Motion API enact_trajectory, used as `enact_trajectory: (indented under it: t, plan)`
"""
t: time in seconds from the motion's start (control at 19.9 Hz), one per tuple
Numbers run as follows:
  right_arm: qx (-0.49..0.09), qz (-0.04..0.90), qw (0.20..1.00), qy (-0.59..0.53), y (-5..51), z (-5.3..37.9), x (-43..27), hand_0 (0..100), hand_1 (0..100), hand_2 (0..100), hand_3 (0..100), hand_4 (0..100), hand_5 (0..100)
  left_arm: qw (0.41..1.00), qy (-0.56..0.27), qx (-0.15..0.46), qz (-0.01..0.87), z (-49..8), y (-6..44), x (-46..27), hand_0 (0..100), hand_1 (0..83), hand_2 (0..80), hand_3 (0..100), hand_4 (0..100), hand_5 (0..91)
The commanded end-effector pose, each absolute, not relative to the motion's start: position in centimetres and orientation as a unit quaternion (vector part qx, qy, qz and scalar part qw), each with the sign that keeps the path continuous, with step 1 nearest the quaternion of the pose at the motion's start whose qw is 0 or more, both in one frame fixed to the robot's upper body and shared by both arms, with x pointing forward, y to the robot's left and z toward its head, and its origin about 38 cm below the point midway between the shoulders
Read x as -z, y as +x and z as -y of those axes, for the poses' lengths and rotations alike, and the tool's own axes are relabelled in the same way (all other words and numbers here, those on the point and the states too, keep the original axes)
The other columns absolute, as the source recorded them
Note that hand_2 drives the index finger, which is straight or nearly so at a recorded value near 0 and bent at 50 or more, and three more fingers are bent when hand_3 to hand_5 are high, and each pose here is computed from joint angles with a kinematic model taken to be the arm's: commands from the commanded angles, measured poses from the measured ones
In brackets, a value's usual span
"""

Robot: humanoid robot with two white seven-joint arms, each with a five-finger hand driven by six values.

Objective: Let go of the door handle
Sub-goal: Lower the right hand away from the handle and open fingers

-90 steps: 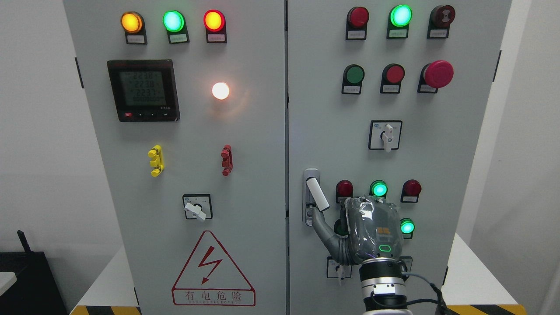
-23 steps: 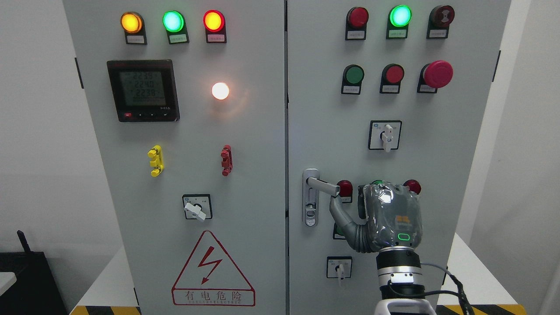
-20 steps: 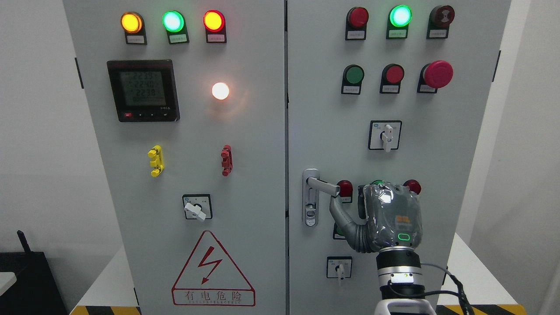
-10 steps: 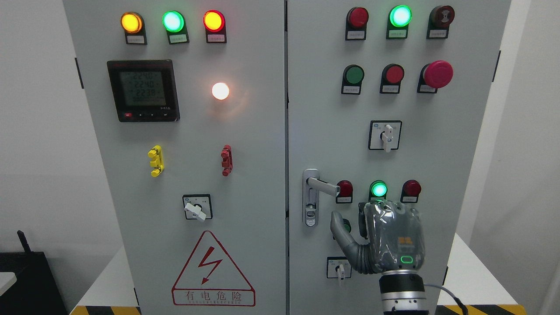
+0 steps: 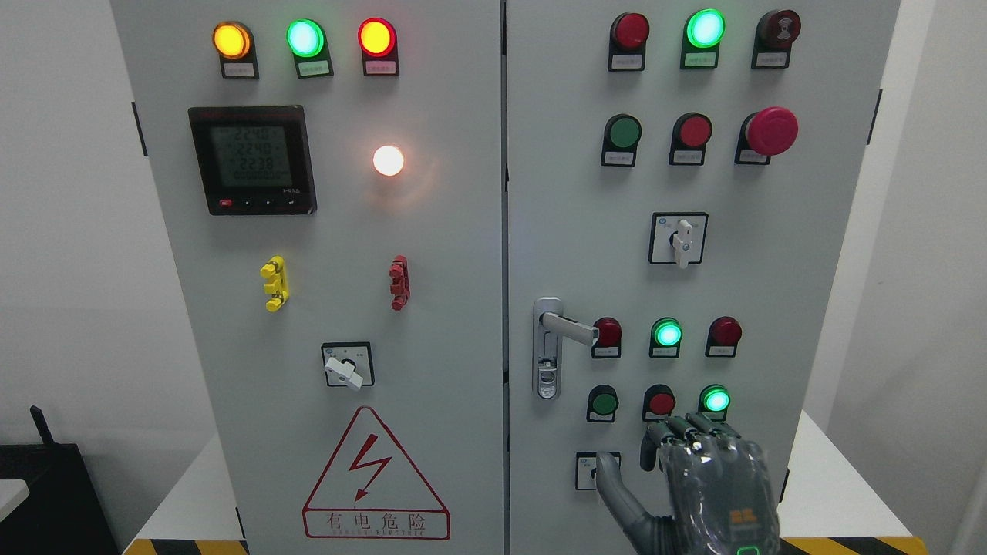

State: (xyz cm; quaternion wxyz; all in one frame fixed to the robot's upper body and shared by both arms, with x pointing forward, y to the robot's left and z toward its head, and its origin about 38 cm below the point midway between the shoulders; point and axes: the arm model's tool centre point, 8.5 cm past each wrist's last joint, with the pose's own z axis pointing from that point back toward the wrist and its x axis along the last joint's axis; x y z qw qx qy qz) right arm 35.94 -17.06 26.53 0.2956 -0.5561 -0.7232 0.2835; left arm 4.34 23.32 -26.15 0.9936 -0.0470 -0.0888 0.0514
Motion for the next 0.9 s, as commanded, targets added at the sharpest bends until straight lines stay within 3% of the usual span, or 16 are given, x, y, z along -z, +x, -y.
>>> enact_trajectory:
  t: [0.0, 0.2, 0.85]
  plan:
    - [-0.256, 0.725, 0.288, -0.571, 34.21, 18.35, -27.92, 45, 14, 6, 6, 0, 0, 0.994, -0.046, -0.058, 0.081, -23.33, 3.77, 26.16, 12, 38.9, 0.0, 0, 0, 0.0]
    - [-0.247, 0.727, 0.283, -0.575, 34.45, 18.55, -28.58, 45, 13, 0, 3, 0, 0, 0.994, -0.046, -0.058, 0.081, -23.33, 3.78, 26.15, 12, 38.9, 0.0, 0, 0, 0.0]
    - [-0.237, 0.736, 0.284, -0.567, 34.26, 18.26, -28.82, 44, 13, 0, 2, 0, 0, 0.994, -0.046, -0.058, 0.08, -23.33, 3.67, 26.16, 12, 38.9, 0.0, 0, 0, 0.0]
